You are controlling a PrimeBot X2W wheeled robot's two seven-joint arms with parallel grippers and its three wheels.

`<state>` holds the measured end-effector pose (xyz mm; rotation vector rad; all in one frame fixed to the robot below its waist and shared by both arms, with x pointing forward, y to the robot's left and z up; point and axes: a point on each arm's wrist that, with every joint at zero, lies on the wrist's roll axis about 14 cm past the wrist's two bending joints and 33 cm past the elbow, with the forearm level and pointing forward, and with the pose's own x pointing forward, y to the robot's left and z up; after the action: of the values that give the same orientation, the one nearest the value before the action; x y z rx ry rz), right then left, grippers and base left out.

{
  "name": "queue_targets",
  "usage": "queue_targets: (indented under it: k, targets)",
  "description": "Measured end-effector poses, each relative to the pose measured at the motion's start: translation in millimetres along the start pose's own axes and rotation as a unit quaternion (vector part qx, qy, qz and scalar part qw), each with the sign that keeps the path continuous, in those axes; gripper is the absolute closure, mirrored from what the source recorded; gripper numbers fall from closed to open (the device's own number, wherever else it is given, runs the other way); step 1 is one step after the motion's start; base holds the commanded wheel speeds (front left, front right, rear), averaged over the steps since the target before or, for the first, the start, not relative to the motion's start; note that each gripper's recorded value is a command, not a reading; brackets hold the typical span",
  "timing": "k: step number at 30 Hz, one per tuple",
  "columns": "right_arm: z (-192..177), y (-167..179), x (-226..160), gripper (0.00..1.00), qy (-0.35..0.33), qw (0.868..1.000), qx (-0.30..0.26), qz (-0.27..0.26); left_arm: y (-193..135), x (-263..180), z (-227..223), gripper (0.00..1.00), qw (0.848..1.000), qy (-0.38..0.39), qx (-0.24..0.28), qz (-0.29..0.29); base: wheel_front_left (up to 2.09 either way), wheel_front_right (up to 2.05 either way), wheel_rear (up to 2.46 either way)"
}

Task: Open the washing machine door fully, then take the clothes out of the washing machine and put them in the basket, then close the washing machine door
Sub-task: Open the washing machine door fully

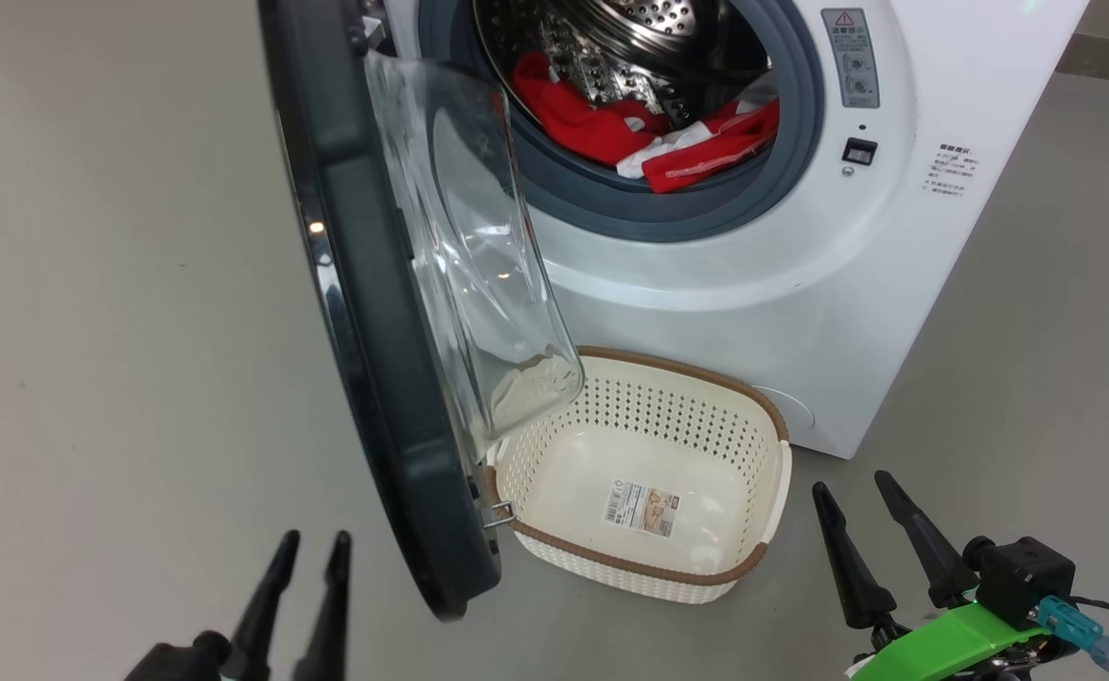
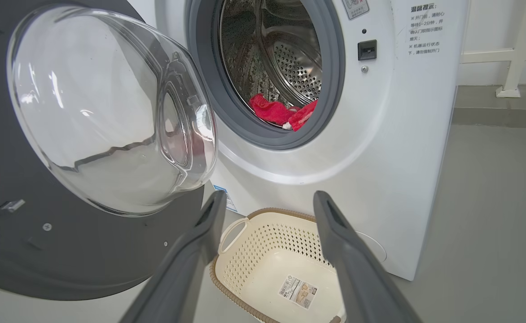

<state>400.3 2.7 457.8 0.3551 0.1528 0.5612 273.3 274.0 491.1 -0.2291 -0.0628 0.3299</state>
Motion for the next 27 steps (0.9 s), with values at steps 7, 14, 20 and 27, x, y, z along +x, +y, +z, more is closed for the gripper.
queue_targets:
  k: [7, 14, 20, 27]
  targets:
    - [0, 2, 0, 0.00, 0.000, 1.000, 0.001, 0.002, 10, 5, 27, 1.00, 0.999, -0.044, -0.023, 0.016, 0.00, 0.00, 0.00]
    - [-1, 1, -1, 0.00, 0.000, 1.000, 0.001, -0.001, -32, 18, 115, 1.00, 0.982, -0.181, -0.008, -0.053, 0.00, 0.00, 0.00]
    - [-4, -3, -2, 0.00, 0.003, 1.000, 0.004, -0.007, -100, 12, 116, 1.00, 0.971, -0.183, -0.025, -0.152, 0.00, 0.00, 0.00]
    - [-6, -8, -3, 0.00, 0.006, 1.000, 0.007, -0.014, -125, 13, 54, 1.00, 0.978, -0.084, -0.045, -0.186, 0.00, 0.00, 0.00]
